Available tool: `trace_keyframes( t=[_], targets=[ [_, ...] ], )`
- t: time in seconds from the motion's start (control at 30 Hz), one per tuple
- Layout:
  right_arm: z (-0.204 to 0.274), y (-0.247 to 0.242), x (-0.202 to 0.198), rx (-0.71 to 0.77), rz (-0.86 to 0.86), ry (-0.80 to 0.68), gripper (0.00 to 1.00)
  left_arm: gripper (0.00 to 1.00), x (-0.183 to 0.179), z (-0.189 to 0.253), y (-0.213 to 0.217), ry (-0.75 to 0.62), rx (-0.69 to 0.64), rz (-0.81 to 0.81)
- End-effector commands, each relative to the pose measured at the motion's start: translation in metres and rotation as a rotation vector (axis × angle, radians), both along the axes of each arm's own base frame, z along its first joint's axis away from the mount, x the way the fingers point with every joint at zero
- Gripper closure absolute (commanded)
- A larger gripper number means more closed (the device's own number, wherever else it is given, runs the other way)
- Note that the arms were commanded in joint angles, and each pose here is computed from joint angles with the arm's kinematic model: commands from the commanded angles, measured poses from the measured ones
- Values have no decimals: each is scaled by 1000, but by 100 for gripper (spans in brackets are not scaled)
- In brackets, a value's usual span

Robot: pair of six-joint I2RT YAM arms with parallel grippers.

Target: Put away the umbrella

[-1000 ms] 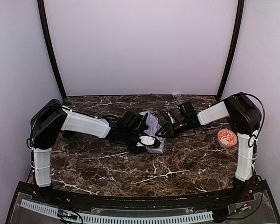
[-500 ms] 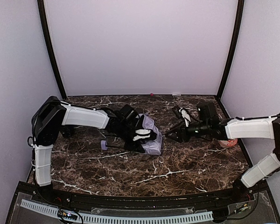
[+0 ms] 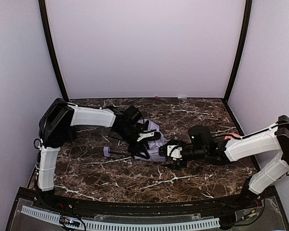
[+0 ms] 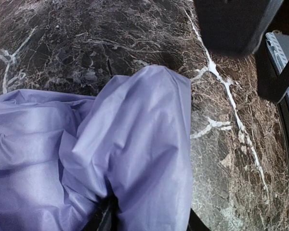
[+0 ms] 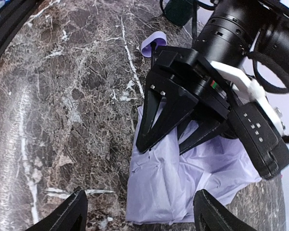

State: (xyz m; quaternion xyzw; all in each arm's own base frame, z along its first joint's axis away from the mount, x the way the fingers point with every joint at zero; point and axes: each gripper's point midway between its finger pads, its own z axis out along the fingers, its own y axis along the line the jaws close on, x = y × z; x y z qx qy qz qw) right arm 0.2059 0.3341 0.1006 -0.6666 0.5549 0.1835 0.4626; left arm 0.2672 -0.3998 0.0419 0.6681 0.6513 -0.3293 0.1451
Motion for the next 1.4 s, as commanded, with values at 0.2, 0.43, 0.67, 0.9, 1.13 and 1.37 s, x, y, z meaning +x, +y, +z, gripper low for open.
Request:
trace_keyframes(
  t=[0.2, 0.43, 0.67, 0.9, 1.13, 1.37],
  targets=[
    [-33, 27, 28, -226, 114, -174, 26, 60, -58, -53, 46, 294, 280, 2],
    [-71, 20, 26, -377, 143, -137, 34, 60, -55, -55, 46, 295, 289, -2],
    [-89, 9, 17, -418, 76, -27, 76, 39, -38, -45, 43, 295, 226, 60],
    [-93, 5, 0, -391, 35, 137, 96, 24, 9, -2, 35, 67, 22, 231],
    [-89, 9, -18, -369, -12, 382, 99, 20, 9, 50, 55, -201, -166, 320],
    [-77, 13, -24, -257, -58, 669, 100, 19, -12, 96, 74, -430, -344, 298]
  ],
)
